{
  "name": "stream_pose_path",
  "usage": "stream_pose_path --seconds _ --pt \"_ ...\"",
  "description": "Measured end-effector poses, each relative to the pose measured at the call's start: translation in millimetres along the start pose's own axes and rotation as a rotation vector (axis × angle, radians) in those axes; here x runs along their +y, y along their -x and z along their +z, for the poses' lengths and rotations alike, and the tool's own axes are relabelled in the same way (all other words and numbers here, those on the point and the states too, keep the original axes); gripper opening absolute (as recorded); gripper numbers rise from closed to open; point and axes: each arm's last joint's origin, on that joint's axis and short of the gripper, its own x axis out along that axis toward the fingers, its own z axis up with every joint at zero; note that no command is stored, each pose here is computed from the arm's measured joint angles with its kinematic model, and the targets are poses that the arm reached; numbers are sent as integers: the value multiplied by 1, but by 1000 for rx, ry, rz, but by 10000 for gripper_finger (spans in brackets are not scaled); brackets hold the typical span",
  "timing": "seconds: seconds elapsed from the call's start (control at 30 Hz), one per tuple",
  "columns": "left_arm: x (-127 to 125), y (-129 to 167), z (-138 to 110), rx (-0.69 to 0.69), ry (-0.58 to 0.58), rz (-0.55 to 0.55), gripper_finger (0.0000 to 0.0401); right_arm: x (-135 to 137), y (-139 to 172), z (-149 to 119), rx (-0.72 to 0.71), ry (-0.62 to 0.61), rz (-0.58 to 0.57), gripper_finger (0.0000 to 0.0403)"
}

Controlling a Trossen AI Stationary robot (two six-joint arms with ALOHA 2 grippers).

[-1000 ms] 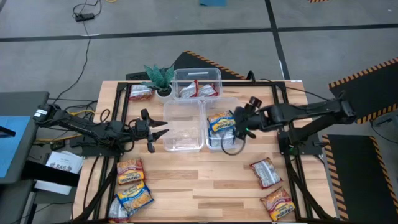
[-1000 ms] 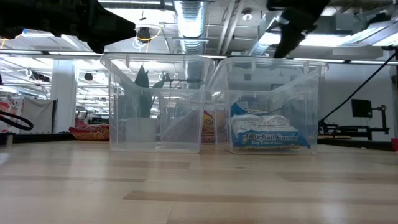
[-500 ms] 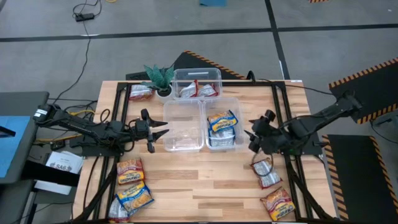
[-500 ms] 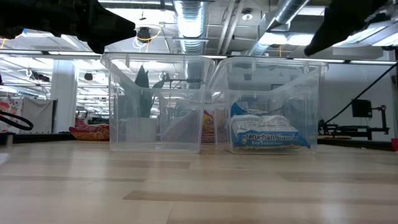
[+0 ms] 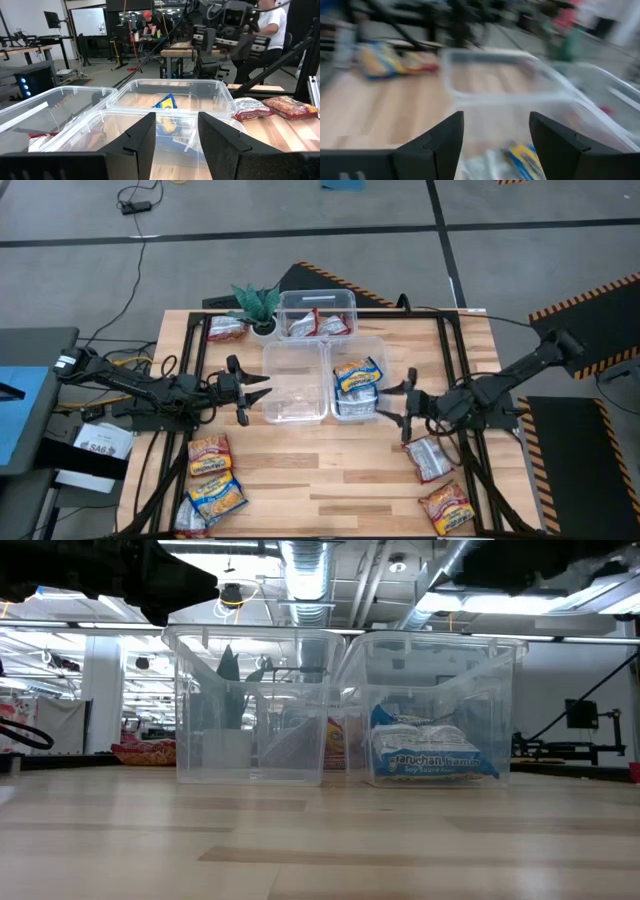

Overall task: Sort Maruchan noodles
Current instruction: Put the red noodle pack into the top transparent bin

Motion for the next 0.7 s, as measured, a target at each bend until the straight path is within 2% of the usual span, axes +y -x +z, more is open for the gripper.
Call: stream_pose_path --seconds 0.1,0.2,0.47,0.7 --pt "0 0 0 0 0 0 138 -5 -6 0 -66 3 112 249" --pt "0 0 0 0 -1 -3 138 -14 -13 -7 -99 1 152 249" --pt "0 0 0 0 -1 -3 138 -40 -19 -23 -81 -72 106 249" --pt "0 0 0 1 -20 6 138 -44 -18 -22 -87 -87 98 249"
